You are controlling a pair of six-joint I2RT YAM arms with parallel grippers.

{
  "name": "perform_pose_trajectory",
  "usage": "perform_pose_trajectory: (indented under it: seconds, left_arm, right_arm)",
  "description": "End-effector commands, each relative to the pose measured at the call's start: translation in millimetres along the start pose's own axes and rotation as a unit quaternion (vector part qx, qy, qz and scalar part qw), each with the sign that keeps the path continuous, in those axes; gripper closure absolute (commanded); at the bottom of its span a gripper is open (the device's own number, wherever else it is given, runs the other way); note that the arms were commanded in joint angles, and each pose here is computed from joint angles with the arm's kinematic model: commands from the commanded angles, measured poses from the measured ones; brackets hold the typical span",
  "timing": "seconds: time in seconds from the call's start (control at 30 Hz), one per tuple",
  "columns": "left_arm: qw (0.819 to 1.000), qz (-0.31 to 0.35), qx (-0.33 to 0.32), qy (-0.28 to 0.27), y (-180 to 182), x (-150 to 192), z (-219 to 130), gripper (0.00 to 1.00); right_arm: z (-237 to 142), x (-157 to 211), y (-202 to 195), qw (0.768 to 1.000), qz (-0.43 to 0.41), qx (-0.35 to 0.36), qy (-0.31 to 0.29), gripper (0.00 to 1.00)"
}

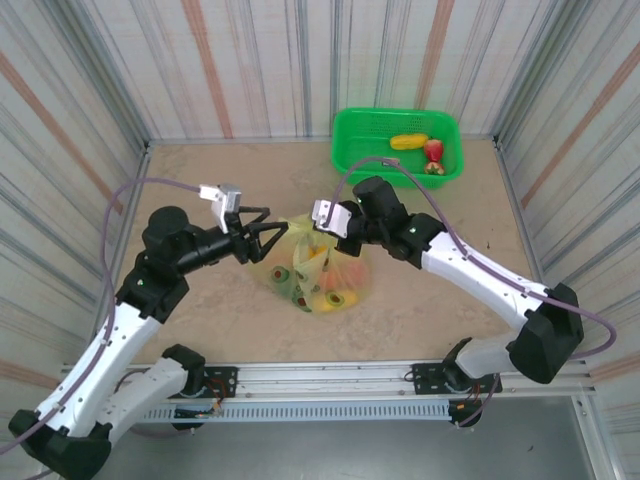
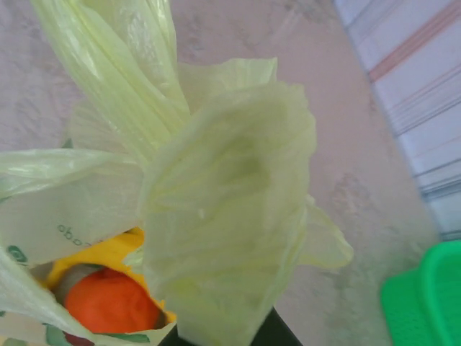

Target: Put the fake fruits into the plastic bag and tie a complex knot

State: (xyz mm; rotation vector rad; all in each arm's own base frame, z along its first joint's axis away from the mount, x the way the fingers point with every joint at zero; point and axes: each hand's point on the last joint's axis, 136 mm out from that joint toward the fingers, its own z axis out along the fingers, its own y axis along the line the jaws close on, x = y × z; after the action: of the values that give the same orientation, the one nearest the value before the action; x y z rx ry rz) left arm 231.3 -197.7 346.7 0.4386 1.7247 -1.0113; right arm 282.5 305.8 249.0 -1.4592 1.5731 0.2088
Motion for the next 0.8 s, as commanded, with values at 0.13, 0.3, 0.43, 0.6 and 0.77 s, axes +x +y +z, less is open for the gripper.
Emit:
perform_pose_trajectory:
  seconds: [0.13,0.3,0.43,0.6,0.77]
  left_arm:
    - [0.991,-0.035,-0.129,-0.011,63.1,-1.3,2.9,0.34]
    - [0.987,-0.111,-0.112,0.028,99.0,-11.0,46.5,0.38]
    - [0.983,-0.151,-0.068,0.081,113.4,-8.9,95.0,0.44]
    - [0.971,-0.196,0.07,0.119,104.2,1.2,151.3,0.42]
    - [0.945,-0.217,0.153,0.189,95.3,35.8,190.8,0.44]
  right_arm:
    - [-9.8,-8.1,-23.8,0.99,-0.084,0.116,-0.005,1.0]
    - [-8.5,-10.8,-32.2,0.973,-0.148,0.177,-0.009,1.0]
    - [-5.9,-17.5,-42.0,0.953,-0.199,0.227,-0.017,1.0]
    - [-0.2,-22.9,-46.9,0.939,-0.232,0.25,-0.035,1.0]
    - [4.2,-22.6,-44.0,0.943,-0.239,0.224,-0.066,1.0]
